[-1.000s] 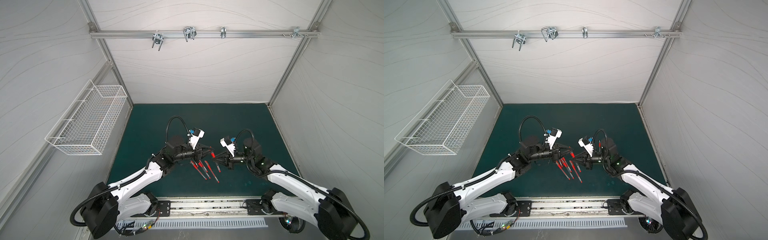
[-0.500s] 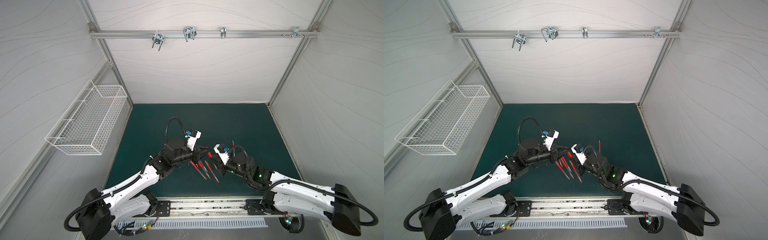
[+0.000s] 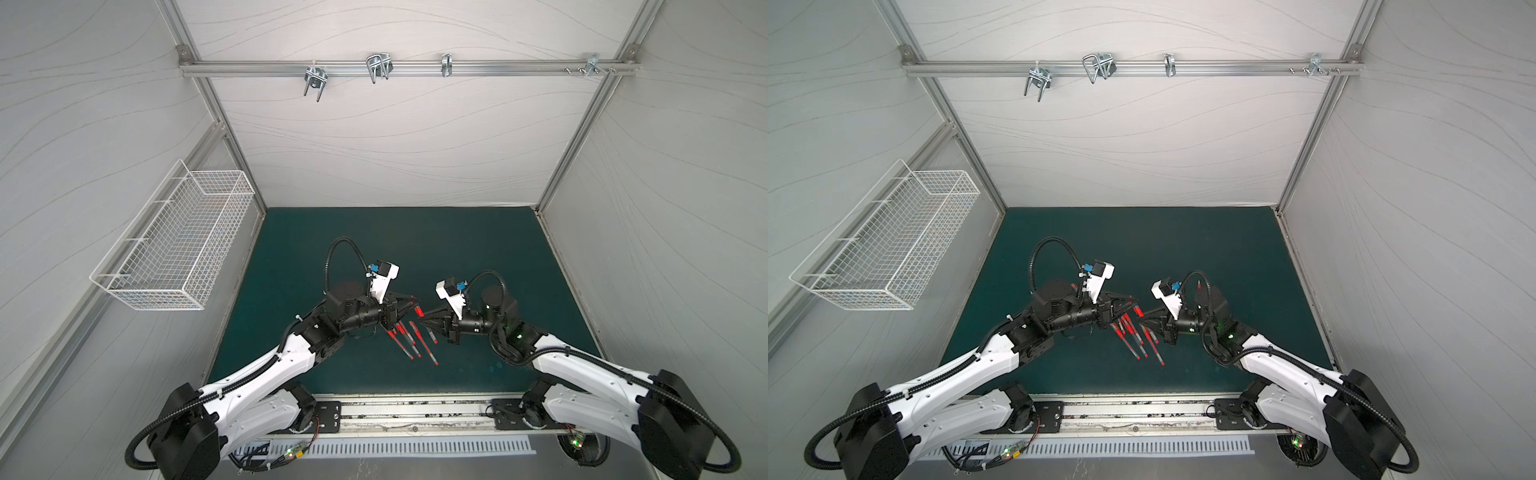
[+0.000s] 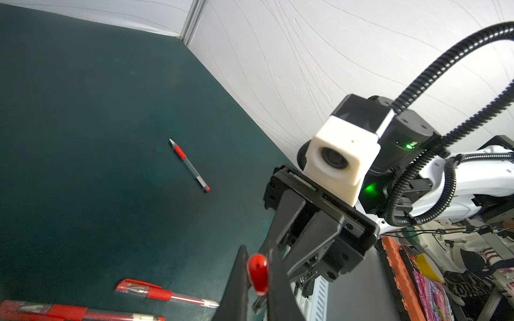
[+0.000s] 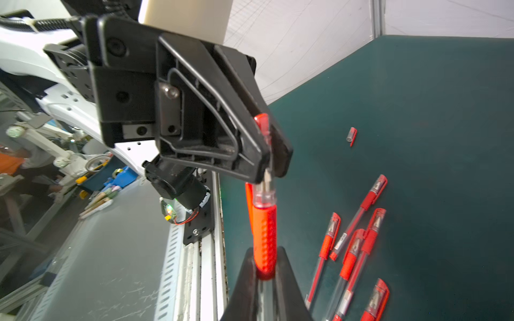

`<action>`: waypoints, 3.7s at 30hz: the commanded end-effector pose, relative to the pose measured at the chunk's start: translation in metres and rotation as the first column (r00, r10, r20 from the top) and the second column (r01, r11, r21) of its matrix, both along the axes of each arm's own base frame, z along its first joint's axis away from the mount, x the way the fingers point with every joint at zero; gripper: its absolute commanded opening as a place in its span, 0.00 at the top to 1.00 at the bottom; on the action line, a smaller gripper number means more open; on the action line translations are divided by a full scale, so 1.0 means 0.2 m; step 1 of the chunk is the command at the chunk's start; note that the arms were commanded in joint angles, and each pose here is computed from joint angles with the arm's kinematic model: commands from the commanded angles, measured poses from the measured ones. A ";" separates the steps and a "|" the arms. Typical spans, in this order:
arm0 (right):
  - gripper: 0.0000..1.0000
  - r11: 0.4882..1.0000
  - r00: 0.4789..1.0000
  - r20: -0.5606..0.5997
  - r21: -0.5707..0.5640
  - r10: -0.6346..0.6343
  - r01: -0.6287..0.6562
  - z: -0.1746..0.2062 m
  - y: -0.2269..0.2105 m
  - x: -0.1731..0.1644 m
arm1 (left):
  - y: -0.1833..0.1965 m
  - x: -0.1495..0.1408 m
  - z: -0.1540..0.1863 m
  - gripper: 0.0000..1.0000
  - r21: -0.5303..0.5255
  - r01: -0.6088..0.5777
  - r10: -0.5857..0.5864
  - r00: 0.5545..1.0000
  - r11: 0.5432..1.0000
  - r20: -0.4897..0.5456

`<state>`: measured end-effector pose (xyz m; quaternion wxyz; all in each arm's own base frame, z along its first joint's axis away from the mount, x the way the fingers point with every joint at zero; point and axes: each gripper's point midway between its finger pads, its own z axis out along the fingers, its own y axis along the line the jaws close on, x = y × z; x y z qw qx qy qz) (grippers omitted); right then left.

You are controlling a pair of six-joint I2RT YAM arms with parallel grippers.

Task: Remove pen caps from pens
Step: Open the pen cap on the pen, then place the pen cap at the center of the table, then place the pen at the center of the table.

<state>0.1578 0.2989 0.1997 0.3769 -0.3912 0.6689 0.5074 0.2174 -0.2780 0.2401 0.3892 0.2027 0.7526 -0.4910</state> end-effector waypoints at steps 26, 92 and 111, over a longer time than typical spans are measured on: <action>1.00 0.973 0.991 0.020 -0.189 -0.129 0.131 -0.20 -0.08 -0.02 | 0.22 0.19 0.29 1.00 -0.145 -0.234 0.255 0.955 0.961 0.149; 0.67 0.432 0.610 -0.010 -0.715 -0.792 0.549 -0.81 -0.58 0.73 | 0.84 0.83 -1.01 0.62 0.688 -0.514 0.817 0.538 0.513 -0.207; 0.59 0.775 0.883 0.011 -0.475 -0.469 0.417 -0.35 -0.27 0.36 | 0.48 0.62 -0.44 0.57 0.360 -0.540 0.599 0.798 0.761 -0.069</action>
